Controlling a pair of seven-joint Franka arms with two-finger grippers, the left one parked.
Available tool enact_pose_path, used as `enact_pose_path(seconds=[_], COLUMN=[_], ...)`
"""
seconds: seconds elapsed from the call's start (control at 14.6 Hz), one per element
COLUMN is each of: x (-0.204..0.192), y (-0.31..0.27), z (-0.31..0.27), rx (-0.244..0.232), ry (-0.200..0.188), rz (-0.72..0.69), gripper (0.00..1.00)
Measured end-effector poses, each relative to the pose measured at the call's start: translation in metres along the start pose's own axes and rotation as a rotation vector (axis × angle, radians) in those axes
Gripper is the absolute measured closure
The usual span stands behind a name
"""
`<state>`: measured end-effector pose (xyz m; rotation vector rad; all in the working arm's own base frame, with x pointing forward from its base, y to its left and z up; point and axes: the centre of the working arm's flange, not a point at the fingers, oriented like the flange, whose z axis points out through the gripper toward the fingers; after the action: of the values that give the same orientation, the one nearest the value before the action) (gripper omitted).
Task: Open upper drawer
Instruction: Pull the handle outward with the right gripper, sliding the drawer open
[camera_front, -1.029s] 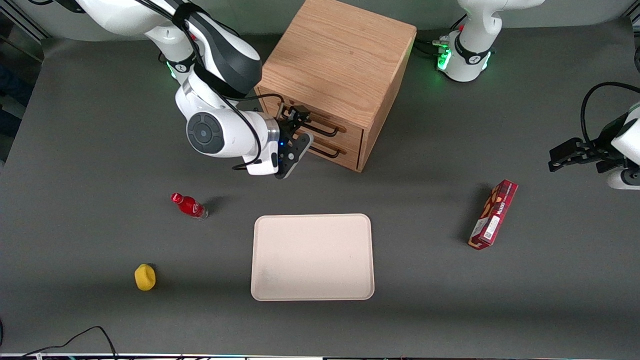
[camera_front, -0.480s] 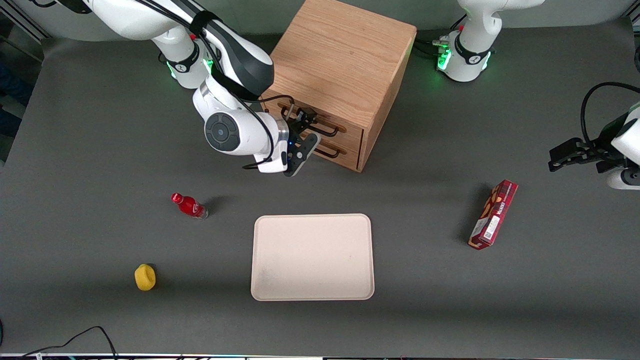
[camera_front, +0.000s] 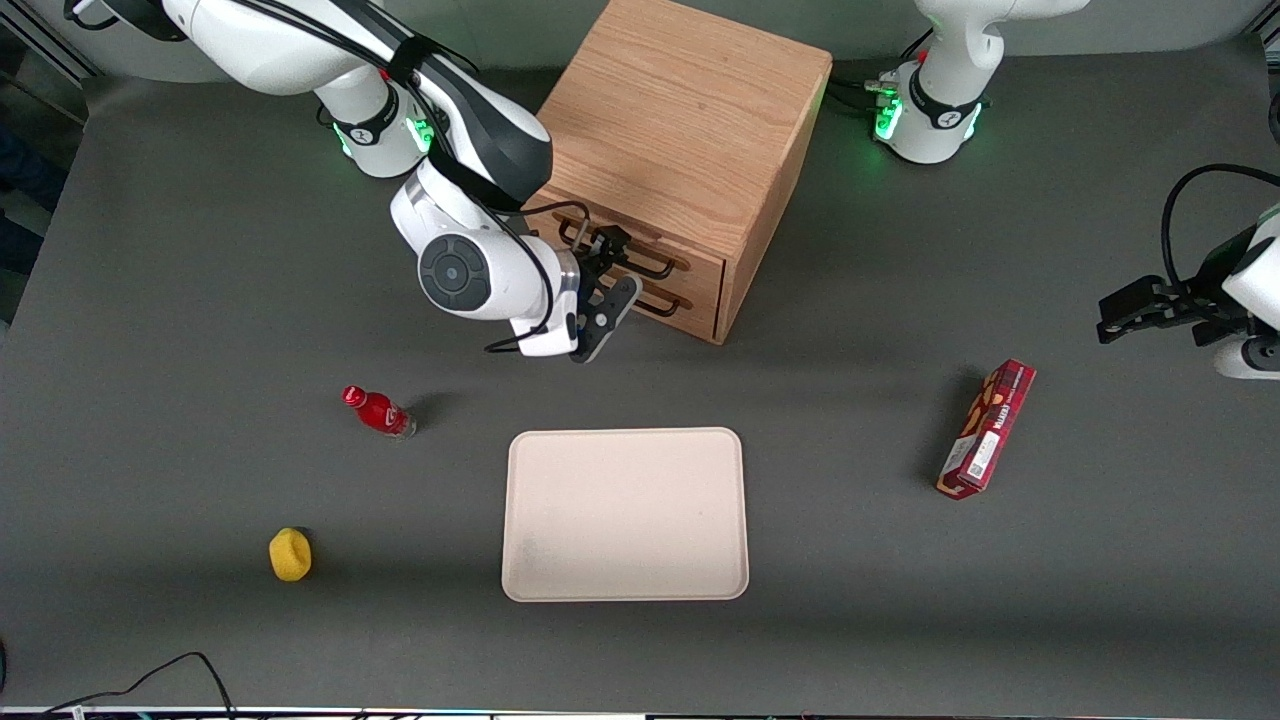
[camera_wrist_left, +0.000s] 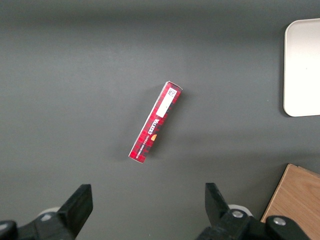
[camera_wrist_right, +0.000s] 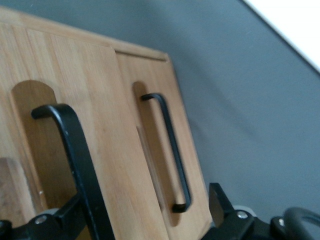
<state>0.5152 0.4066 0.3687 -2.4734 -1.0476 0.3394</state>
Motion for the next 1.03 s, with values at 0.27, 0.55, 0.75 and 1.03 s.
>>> enact_pose_path(seconds=[0.27,0.55,0.75,1.03], x=[0.015,0.021,0.023,0.026], y=[0.050,0.069,0.087,0.102], z=[-0.018,-0.035,-0.050,-0.048], rx=[-0.010,0.003,-0.009,-0.028], ry=[0.059,0.066,0.058,0.050], rz=[0.040,0.056,0.049,0.019], gripper=[0.00,0.00,0.00,0.00])
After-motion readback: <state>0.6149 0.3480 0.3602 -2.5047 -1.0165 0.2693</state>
